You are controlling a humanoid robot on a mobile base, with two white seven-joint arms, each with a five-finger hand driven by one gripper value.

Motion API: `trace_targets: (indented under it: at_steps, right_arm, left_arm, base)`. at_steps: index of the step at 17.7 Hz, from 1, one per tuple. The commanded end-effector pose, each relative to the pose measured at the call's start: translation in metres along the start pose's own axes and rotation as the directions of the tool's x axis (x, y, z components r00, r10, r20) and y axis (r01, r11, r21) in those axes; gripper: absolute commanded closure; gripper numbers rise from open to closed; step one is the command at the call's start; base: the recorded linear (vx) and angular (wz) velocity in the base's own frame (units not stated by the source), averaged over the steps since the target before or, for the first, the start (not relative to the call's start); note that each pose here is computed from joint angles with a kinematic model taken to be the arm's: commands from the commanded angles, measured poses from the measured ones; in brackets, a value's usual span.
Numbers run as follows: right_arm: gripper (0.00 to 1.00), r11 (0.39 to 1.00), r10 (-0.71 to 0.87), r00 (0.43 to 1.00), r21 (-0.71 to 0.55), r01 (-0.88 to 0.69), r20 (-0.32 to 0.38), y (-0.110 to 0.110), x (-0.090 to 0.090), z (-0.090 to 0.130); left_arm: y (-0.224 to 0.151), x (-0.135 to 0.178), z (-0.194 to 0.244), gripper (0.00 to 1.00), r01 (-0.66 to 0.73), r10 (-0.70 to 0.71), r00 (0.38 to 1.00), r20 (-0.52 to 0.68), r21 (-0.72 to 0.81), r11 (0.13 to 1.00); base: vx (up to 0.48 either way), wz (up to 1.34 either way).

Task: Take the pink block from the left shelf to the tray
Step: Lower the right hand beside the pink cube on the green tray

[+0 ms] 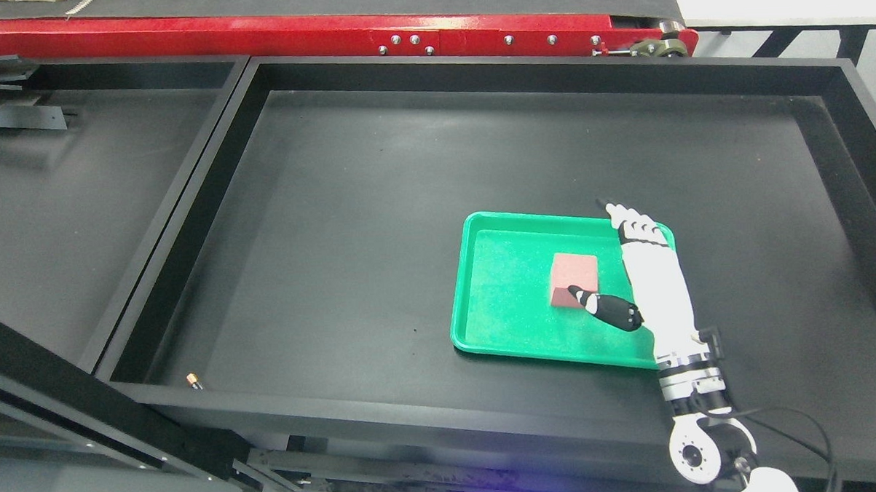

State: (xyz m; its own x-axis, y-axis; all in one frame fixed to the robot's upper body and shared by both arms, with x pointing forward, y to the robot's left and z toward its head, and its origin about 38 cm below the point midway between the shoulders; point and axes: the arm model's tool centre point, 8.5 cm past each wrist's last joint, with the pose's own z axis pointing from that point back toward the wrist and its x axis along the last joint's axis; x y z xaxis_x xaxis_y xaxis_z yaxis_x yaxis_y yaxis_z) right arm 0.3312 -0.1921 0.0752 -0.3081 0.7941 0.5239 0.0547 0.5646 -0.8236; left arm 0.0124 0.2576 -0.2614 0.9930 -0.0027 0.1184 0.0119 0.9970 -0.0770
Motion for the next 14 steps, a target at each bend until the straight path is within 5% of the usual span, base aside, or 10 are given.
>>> trace_targets:
  at_steps: [1, 4, 7, 14]
  right_arm:
    - [0.01, 0.989, -0.008, 1.000, 0.147, 0.007, 0.006, 0.015, 0.001, 0.001]
    - [0.01, 0.982, -0.018, 1.000, 0.186, 0.019, -0.005, 0.019, -0.001, 0.000]
    - [0.00, 0.967, -0.039, 0.995, 0.246, 0.062, -0.097, 0.035, -0.006, 0.004]
    - [0.01, 0.966, -0.029, 0.994, 0.253, 0.054, -0.101, 0.036, -0.007, 0.004]
  left_arm:
    - [0.010, -0.007, 0.002, 0.00, 0.002, -0.002, 1.000, -0.003, 0.015, 1.000]
    - [0.010, -0.007, 0.002, 0.00, 0.002, -0.002, 1.000, -0.003, 0.015, 1.000]
    - [0.010, -0.007, 0.002, 0.00, 0.002, -0.002, 1.000, -0.003, 0.015, 1.000]
    - [0.010, -0.007, 0.002, 0.00, 0.002, -0.002, 1.000, -0.003, 0.015, 1.000]
  base:
    - [0.078, 0.01]
    - [0.076, 0.00]
    - [0.057, 0.00]
    - [0.027, -0.03]
